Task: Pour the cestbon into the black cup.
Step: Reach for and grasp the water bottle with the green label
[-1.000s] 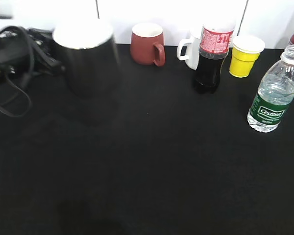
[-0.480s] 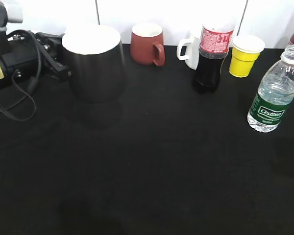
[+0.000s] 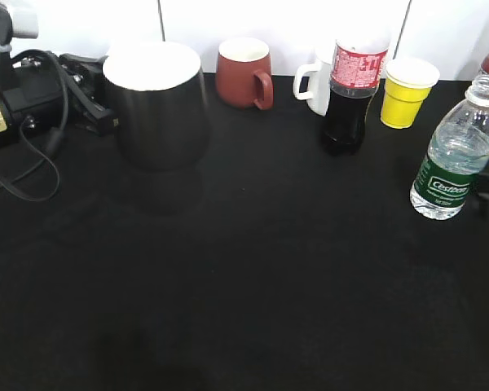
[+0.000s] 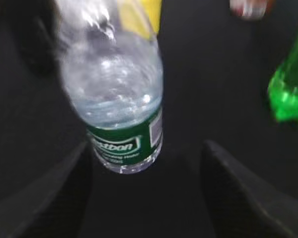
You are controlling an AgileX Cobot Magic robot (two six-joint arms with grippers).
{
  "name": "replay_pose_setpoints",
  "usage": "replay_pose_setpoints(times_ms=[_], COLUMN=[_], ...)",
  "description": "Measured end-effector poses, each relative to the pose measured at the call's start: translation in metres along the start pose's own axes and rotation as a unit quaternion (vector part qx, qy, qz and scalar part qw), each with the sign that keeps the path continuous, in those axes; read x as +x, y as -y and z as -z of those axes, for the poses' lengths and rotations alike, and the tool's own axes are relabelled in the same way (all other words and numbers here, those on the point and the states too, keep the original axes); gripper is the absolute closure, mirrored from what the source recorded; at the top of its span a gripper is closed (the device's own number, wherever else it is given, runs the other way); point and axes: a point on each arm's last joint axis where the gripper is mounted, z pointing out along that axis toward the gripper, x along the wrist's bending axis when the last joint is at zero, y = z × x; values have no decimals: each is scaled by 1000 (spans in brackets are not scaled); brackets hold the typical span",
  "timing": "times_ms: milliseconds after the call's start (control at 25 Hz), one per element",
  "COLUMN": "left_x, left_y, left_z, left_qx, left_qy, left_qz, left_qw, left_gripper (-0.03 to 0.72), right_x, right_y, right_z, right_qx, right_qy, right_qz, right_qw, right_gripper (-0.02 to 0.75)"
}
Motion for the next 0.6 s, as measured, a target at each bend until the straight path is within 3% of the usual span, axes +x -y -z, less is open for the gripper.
replay_pose_setpoints(times_ms=[80,240,600], left_x=[0,0,0], left_y=[0,1,1], left_z=[0,0,0], left_qx=[0,2,2], left_qy=[0,0,0], left_qz=[0,1,1], left_qw=[1000,1000,1000], left_gripper=[626,626,626], right_x=[3,12,14], right_y=[3,17,17], right_z=[-9,-30,-37], right_qx=[-4,1,-46], right_qy=[-6,-38,-46], right_qz=[-7,-1,22], right_qw=[1000,999,998], right_gripper=[209,89,80])
